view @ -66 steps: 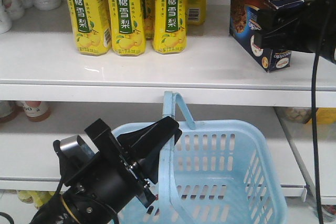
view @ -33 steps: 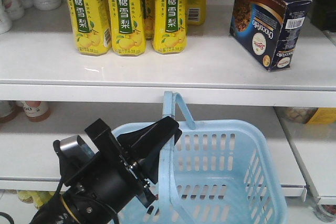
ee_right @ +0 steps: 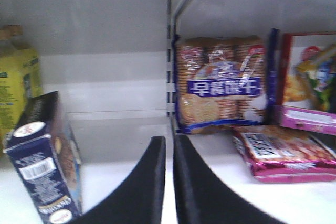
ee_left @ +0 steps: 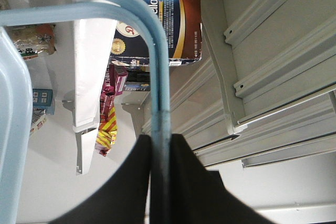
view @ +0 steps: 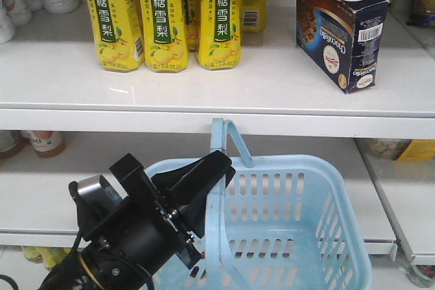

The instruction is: Left arm holds basket, right arm returns cookies

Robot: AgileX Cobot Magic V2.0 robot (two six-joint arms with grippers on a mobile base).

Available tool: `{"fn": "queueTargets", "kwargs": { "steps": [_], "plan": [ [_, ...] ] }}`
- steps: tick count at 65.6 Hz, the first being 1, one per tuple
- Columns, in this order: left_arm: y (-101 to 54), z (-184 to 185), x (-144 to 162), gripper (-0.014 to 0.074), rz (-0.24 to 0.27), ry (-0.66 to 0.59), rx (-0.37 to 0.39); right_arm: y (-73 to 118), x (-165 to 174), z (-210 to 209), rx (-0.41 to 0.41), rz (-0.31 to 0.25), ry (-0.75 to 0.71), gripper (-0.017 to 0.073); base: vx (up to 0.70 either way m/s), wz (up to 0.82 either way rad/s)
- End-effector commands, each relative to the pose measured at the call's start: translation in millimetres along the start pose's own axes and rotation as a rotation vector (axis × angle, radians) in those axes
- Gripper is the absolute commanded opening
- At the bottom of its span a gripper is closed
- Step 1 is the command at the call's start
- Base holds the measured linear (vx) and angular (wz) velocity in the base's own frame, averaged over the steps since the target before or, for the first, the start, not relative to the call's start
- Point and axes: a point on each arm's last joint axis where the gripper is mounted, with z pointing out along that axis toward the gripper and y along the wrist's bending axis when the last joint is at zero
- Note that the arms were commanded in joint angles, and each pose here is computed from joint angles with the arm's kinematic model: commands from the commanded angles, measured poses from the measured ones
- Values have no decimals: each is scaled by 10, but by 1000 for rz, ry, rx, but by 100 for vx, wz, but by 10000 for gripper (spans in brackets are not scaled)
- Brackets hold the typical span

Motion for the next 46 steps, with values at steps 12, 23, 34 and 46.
{"fn": "queueTargets", "kwargs": {
  "steps": [12, 23, 34, 46],
  "plan": [
    [-393, -7, -38, -3, -22, -47, 327, -171, 94, -448, -20, -31, -109, -6, 0, 0],
    [-393, -7, -38, -3, -22, -47, 327, -198, 586, -597, -71, -32, -73, -3, 0, 0],
    [-393, -7, -38, -3, -22, -47, 327, -209, 952, -723, -126, -6, -95, -3, 0, 0],
    [-393, -7, -38, -3, -22, -47, 327, -193, 1317, -729, -154, 31, -48, -3, 0, 0]
  ]
}}
